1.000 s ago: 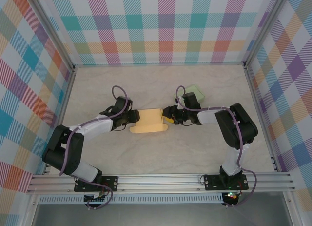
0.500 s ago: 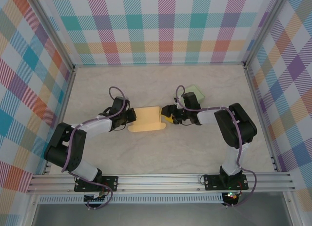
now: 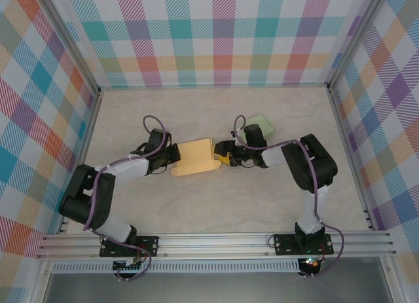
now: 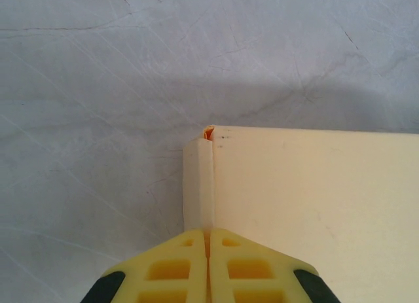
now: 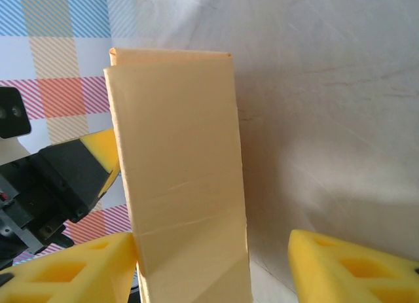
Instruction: Fold the paper box
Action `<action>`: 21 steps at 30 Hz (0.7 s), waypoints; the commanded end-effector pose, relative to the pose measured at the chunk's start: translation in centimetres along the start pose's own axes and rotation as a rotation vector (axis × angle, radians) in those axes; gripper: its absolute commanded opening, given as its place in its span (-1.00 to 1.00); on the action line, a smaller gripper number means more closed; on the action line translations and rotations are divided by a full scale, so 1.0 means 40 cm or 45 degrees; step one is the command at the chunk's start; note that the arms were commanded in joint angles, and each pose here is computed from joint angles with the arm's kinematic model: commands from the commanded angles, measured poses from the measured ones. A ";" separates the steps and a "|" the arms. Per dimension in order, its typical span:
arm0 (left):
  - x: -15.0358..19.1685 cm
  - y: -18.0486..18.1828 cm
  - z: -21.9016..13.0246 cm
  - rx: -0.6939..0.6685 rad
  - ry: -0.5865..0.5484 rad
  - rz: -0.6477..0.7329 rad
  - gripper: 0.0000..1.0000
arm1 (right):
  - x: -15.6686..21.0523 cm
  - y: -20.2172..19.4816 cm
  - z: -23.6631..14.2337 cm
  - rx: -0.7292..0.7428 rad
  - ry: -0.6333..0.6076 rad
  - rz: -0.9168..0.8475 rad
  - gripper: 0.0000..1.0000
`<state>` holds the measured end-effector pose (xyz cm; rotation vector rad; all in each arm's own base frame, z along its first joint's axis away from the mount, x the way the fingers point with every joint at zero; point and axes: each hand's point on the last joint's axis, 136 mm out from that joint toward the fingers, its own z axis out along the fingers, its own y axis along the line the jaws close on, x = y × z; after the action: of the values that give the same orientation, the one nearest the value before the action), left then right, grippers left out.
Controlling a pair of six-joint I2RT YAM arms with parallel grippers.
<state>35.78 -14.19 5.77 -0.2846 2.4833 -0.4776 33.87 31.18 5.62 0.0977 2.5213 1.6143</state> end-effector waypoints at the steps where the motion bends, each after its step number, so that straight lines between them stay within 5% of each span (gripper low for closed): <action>1: 0.075 0.060 0.018 -0.097 0.144 -0.002 -0.85 | -0.004 0.072 0.027 -0.098 0.038 -0.103 0.26; 21: 0.059 0.038 0.011 -0.064 0.140 0.011 -0.85 | 0.003 0.122 0.030 -0.187 0.042 -0.174 0.31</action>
<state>36.00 -13.62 5.78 -0.3008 2.4810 -0.4560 34.73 33.81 7.81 -0.0334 2.4206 1.7248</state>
